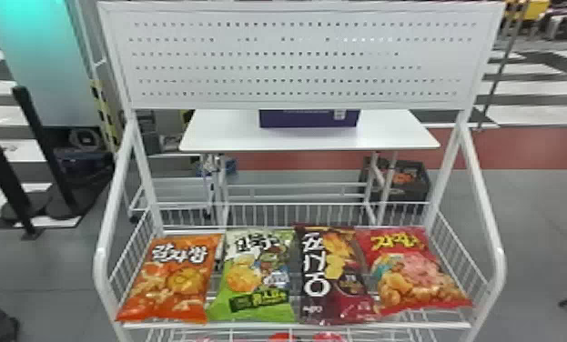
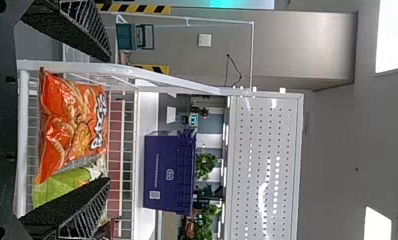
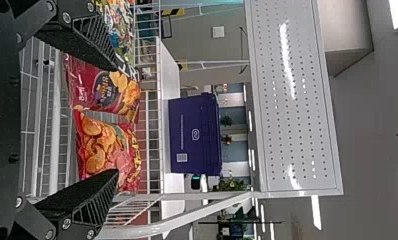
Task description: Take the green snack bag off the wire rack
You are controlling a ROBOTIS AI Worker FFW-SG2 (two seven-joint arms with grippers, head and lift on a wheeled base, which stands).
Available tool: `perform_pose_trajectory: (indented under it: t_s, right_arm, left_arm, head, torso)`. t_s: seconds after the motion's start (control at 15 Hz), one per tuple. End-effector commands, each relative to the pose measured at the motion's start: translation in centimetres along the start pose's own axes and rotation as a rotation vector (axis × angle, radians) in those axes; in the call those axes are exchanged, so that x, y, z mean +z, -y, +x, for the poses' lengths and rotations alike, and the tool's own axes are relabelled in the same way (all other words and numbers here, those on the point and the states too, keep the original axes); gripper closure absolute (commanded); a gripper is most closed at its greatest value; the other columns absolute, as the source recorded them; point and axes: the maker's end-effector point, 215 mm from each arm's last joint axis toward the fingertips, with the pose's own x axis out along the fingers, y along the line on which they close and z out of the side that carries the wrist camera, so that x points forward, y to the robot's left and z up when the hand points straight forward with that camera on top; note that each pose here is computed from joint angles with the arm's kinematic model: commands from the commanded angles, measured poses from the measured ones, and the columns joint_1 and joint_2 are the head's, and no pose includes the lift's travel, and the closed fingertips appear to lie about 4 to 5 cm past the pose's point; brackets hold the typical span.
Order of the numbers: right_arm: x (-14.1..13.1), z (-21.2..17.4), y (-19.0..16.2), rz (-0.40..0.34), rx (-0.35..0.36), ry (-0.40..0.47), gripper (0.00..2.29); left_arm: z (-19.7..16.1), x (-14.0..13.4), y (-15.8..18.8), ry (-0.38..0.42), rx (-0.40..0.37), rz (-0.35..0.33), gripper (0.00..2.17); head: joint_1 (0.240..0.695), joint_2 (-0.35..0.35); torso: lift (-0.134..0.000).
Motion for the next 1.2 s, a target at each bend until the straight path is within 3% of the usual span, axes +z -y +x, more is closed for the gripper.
perform_pose_trajectory:
  t_s: [0.0,0.53,0.73,1.13]
  right_arm:
    - [0.2,0.0,0.0,0.0,0.0,0.008,0.17]
    - [0.3,0.0,0.1,0.001,-0.002,0.013,0.17]
    - [0.4,0.0,-0.2,0.007,-0.001,0.014,0.17]
    - [0.0,0.1,-0.7,0.001,0.002,0.012,0.17]
  left_arm:
    - [-0.1,0.0,0.0,-0.001,0.001,-0.001,0.02]
    - [0.0,0.1,0.2,0.001,-0.007,-0.003,0.03]
    - [2.3,-2.6,3.9,-0.088,-0.083,0.026,0.03]
    - [11.1,-7.5,12.8,-0.227,-0.206,0.043,0.04]
  head:
    - [0.499,0.0]
    - [0.499,0.0]
    - [0.499,0.0]
    - [0.499,0.0]
  torso:
    - [0.0]
    - [0.0]
    - [0.0]
    - [0.0]
